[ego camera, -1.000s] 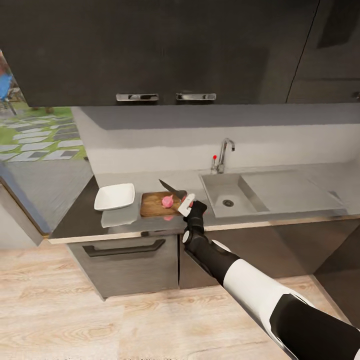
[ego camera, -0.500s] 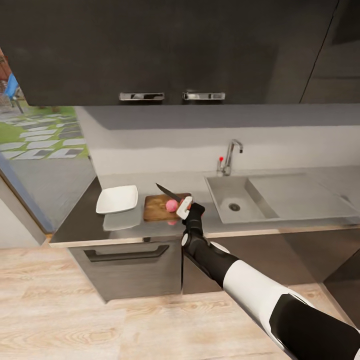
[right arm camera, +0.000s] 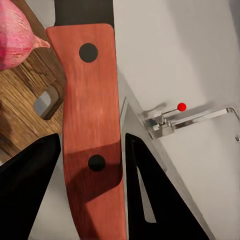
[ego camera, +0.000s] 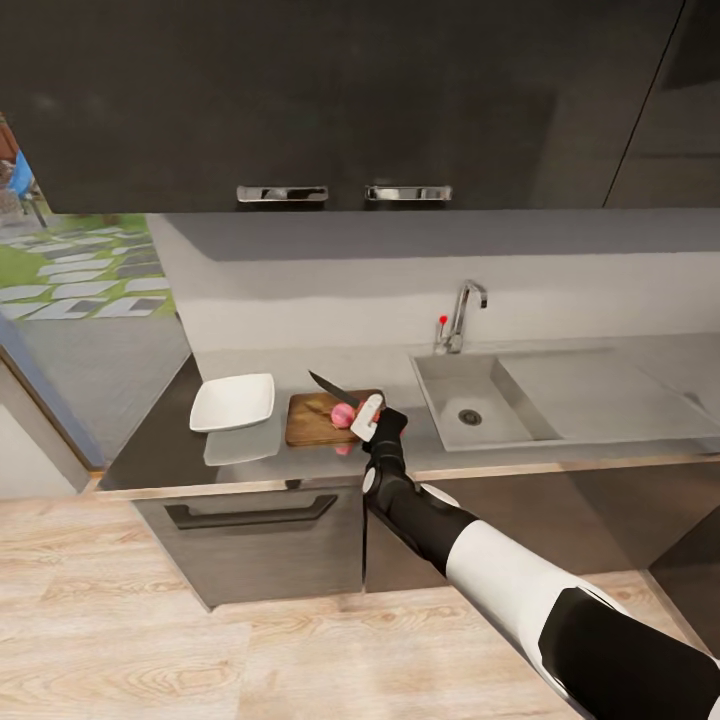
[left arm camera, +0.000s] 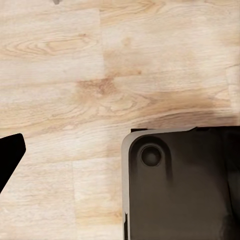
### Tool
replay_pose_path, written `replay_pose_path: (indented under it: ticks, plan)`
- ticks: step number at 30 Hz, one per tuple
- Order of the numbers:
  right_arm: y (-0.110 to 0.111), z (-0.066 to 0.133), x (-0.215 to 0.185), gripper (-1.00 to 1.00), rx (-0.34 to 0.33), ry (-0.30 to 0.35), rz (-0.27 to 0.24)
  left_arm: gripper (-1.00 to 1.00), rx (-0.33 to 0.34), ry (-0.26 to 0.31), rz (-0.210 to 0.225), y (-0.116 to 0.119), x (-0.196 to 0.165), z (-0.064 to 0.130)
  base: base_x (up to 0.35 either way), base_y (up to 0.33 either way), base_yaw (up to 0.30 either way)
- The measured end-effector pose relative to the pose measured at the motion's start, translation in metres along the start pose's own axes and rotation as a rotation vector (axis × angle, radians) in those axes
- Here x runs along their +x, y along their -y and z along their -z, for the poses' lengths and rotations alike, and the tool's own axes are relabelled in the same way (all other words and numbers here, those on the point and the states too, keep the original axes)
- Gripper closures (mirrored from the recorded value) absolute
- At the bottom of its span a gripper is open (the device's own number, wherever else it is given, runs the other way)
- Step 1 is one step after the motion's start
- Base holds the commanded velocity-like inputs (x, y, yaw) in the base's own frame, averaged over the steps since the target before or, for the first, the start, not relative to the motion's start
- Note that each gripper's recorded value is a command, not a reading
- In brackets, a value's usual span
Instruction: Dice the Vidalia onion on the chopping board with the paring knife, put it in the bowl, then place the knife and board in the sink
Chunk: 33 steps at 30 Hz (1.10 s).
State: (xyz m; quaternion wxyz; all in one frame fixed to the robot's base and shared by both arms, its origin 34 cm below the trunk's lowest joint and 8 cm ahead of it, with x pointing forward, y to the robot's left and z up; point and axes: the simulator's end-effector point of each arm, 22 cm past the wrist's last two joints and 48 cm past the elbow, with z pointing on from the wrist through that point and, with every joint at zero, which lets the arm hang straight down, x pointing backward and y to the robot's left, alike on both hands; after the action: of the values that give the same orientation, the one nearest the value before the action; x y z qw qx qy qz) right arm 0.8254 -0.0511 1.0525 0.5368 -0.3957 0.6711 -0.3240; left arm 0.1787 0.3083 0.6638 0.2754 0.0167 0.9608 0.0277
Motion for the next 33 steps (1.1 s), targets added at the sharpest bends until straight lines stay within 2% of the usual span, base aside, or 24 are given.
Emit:
replay_pose_path:
  ticks: [9, 13, 17, 25, 33]
  plan:
    - [-0.004, 0.003, -0.006, 1.00, -0.002, 0.019, 0.027, -1.00, -0.001, -0.001, 0.000, 0.000, 0.001, 0.000, 0.000, 0.000, 0.000]
    - [-0.015, 0.003, 0.011, 1.00, -0.022, -0.019, 0.042, -1.00, 0.027, 0.023, 0.022, 0.020, -0.007, -0.001, 0.000, 0.000, 0.000]
    - [-0.014, 0.007, 0.005, 1.00, -0.008, -0.006, 0.051, -1.00, 0.035, 0.032, 0.037, 0.031, -0.011, -0.003, 0.000, 0.000, 0.000]
    - [-0.028, 0.019, 0.002, 1.00, -0.018, 0.010, 0.030, -1.00, 0.057, 0.032, 0.067, 0.057, -0.012, -0.002, 0.000, 0.000, 0.000]
    - [-0.007, 0.020, -0.009, 1.00, 0.030, 0.024, -0.020, -1.00, 0.057, 0.029, 0.067, 0.057, -0.011, -0.002, 0.000, 0.000, 0.000]
